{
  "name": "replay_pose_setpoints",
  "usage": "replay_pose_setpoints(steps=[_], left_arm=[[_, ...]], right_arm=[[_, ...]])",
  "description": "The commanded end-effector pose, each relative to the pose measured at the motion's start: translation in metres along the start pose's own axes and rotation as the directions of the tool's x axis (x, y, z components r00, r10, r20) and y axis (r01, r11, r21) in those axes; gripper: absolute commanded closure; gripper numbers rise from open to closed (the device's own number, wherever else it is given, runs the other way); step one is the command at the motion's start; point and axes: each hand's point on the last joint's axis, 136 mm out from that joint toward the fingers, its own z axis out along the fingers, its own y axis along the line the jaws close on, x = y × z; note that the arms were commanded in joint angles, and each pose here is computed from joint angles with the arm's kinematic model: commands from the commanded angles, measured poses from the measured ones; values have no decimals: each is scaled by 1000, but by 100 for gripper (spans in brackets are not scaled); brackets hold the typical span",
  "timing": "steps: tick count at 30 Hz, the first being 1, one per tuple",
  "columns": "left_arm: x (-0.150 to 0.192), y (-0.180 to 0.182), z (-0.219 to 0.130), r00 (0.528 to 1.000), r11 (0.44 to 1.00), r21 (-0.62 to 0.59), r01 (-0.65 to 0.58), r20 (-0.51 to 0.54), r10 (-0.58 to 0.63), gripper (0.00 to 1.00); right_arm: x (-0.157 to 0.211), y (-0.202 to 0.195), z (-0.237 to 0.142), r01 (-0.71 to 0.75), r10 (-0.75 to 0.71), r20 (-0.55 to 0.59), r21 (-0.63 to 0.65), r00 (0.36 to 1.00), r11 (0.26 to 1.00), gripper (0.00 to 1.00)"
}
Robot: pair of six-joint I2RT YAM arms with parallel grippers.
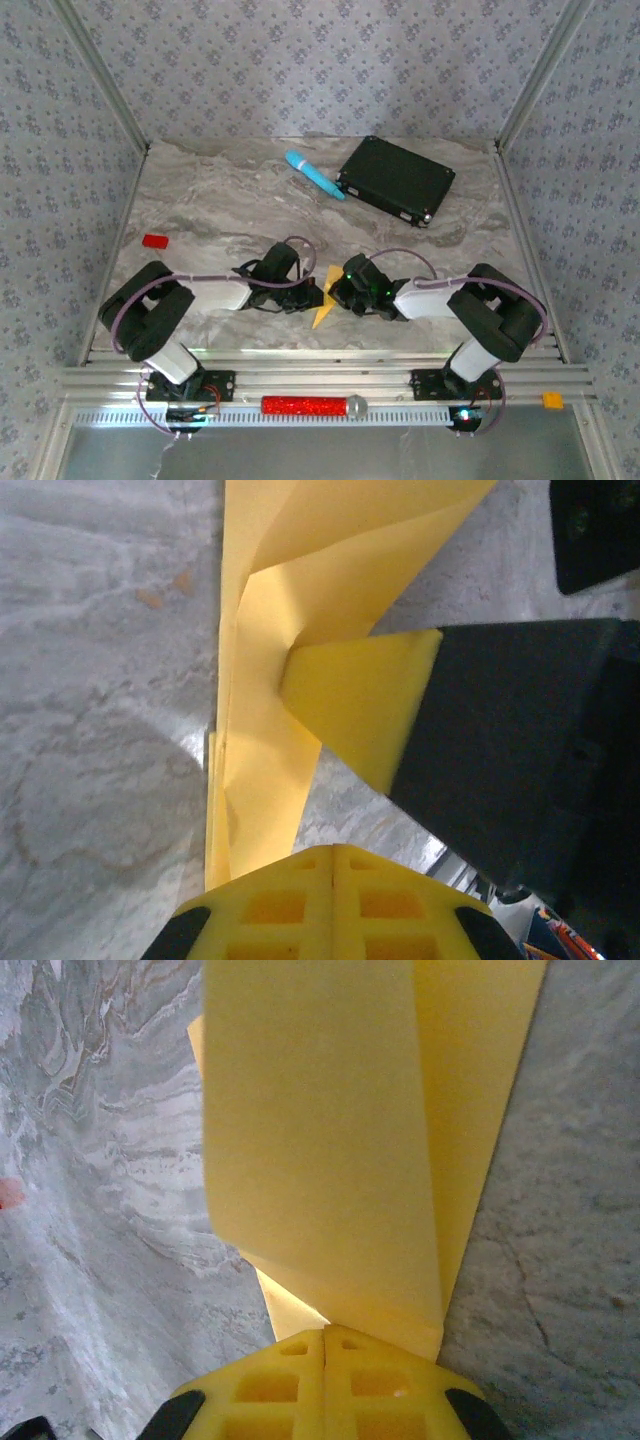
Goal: Fold a paper plane with a square sheet of paper (pick it up from the middle)
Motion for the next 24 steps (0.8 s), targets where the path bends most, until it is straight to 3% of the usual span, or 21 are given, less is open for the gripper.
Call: replay_pose_setpoints(steps=[1, 12, 24], left_arm=[[-7, -25, 5, 999, 997, 74, -37, -14, 38, 100], [5, 5, 25, 996, 999, -35, 12, -84, -15, 100], [55, 61, 18, 981, 975, -220, -14, -193, -30, 100]], right_arm=[[4, -53, 1, -44, 41, 18, 173, 999, 984, 100], [5, -56, 2, -49, 47, 16, 175, 999, 983, 100], [-1, -81, -6, -50, 42, 39, 270, 998, 961, 100]])
